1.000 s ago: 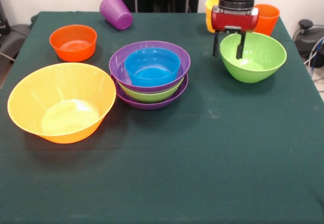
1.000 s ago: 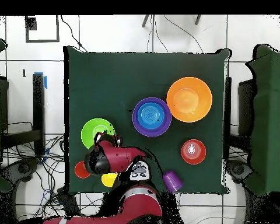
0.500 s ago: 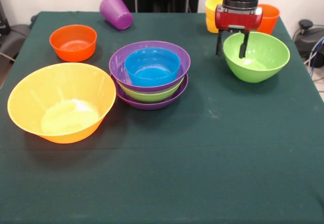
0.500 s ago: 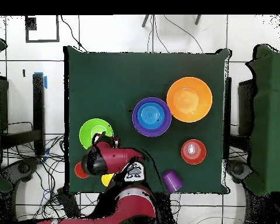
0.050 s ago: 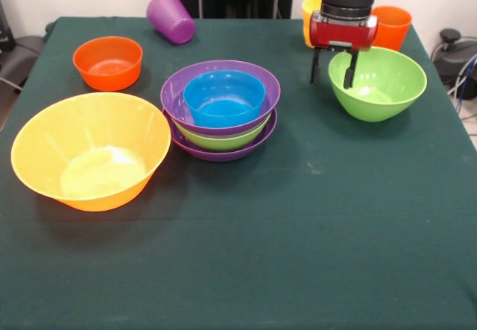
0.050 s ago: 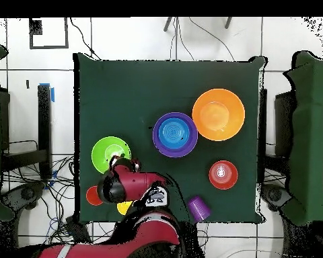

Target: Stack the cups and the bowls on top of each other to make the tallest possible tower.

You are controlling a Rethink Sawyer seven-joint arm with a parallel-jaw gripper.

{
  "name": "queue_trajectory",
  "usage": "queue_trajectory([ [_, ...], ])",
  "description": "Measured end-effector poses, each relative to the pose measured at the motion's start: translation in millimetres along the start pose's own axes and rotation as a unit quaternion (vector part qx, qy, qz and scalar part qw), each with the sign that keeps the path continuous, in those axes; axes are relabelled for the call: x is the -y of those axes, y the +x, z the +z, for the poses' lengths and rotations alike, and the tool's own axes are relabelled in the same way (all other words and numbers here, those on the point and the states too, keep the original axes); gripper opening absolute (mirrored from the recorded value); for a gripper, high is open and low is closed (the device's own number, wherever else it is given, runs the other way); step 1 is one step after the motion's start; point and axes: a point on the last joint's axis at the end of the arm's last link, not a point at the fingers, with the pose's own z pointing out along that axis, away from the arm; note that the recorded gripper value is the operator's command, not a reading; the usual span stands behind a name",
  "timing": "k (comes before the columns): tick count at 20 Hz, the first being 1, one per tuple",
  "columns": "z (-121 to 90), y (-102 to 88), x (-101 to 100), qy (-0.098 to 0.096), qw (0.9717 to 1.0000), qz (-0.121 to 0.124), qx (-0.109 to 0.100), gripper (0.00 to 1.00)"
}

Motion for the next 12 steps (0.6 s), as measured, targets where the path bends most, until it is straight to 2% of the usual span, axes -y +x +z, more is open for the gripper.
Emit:
queue_trajectory([
  [10,15,16.2,7,0.005,0.9999,0.001,-0.016,1.00],
  [11,16,16.6,7,0.005,0.9999,0.001,-0.014,0.00],
  [12,16,16.4,7,0.004,0.9999,0.001,-0.013,0.00],
])
